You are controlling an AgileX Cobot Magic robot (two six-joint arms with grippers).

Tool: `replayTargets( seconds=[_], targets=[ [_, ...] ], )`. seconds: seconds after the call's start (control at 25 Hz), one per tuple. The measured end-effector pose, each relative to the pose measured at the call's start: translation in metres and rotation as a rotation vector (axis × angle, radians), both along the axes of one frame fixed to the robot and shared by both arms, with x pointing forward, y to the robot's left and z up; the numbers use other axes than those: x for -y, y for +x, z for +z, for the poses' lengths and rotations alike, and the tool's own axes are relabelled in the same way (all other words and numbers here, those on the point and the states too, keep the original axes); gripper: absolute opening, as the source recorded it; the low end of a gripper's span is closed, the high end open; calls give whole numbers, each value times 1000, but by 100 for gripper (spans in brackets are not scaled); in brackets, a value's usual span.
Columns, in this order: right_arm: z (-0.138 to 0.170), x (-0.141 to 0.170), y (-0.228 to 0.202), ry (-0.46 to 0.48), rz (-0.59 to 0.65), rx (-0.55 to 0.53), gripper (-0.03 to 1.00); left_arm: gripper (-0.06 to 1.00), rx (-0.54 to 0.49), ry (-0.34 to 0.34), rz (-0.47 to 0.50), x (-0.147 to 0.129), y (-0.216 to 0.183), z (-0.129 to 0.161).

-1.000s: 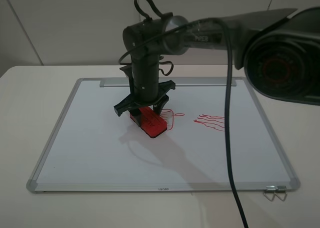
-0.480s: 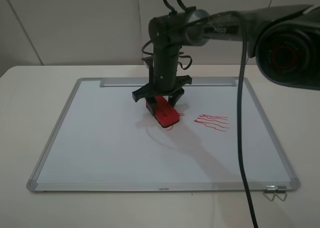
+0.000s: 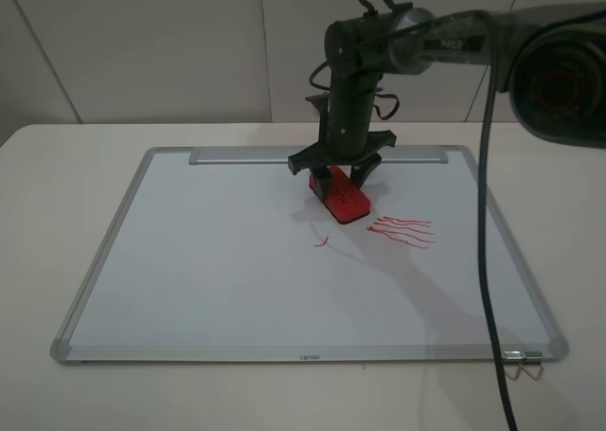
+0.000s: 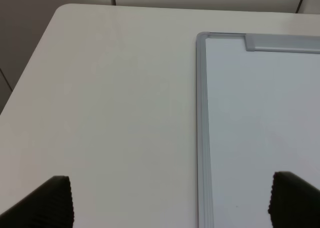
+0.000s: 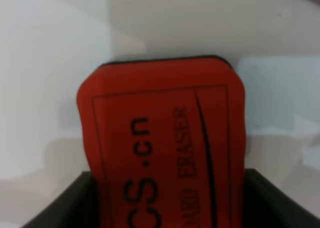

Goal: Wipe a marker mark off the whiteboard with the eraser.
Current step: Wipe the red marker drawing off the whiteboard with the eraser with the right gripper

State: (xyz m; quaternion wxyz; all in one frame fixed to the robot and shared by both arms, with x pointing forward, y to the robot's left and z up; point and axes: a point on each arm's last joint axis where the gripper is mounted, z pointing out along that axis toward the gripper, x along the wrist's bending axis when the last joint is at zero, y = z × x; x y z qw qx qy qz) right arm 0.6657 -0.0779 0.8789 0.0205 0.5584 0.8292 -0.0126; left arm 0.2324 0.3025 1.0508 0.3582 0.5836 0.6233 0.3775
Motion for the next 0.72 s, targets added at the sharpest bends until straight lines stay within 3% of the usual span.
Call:
replayTargets(
  seconds=[0.36,0.72],
  targets=[
    [0,-4,-3,-2,12,-8,49,78,0,0,0,0,0,0],
    [-1,-35,-23,-36,103,-16,49,78,0,0,0,0,0,0]
  ],
)
